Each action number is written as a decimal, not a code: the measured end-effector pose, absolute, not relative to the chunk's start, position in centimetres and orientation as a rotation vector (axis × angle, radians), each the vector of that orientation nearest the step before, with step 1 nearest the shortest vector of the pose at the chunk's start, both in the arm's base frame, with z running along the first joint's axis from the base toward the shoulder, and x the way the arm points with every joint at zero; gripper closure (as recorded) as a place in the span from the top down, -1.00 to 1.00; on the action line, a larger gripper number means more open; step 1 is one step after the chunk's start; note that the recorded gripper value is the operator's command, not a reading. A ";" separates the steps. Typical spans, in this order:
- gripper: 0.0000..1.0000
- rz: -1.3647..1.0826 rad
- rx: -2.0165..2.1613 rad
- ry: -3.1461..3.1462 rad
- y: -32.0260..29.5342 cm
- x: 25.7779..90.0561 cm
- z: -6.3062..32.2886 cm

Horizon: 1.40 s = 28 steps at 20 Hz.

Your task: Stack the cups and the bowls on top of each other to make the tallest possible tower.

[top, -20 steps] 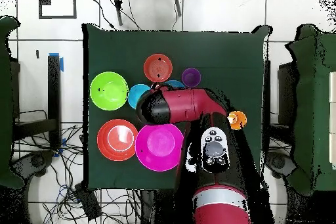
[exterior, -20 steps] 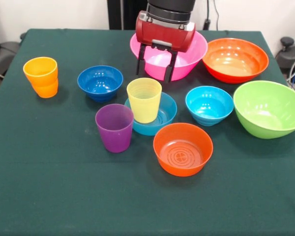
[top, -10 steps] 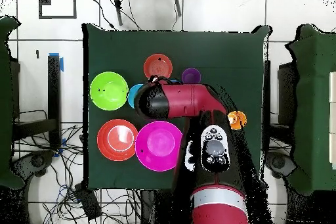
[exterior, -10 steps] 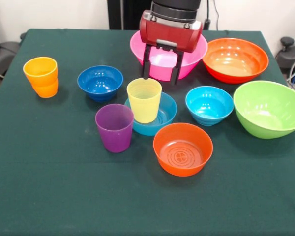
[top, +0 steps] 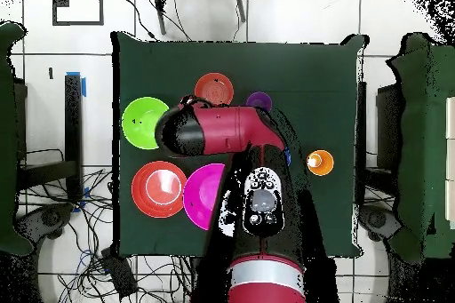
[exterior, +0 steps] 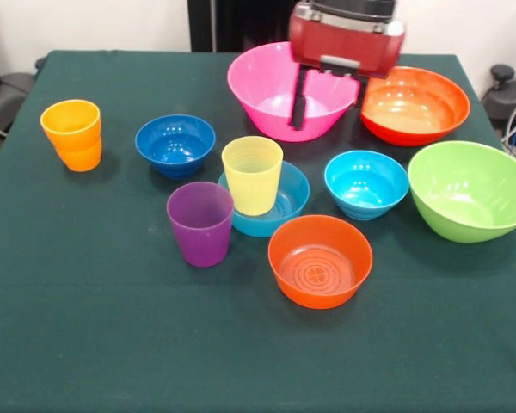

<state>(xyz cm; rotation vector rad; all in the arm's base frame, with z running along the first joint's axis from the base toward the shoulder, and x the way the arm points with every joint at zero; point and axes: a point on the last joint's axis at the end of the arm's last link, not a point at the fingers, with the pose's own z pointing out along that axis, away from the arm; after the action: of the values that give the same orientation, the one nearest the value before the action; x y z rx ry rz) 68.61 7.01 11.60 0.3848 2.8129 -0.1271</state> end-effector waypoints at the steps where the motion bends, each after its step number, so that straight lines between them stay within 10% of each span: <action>1: 1.00 -0.124 0.381 2.812 7.4 68.7 11.7; 28: 1.00 -0.094 0.405 2.986 16.9 65.8 1.5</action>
<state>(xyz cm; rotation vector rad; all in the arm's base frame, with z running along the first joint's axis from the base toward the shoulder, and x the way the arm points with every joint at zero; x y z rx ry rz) 65.76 16.88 1.46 0.4049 2.9856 -0.0939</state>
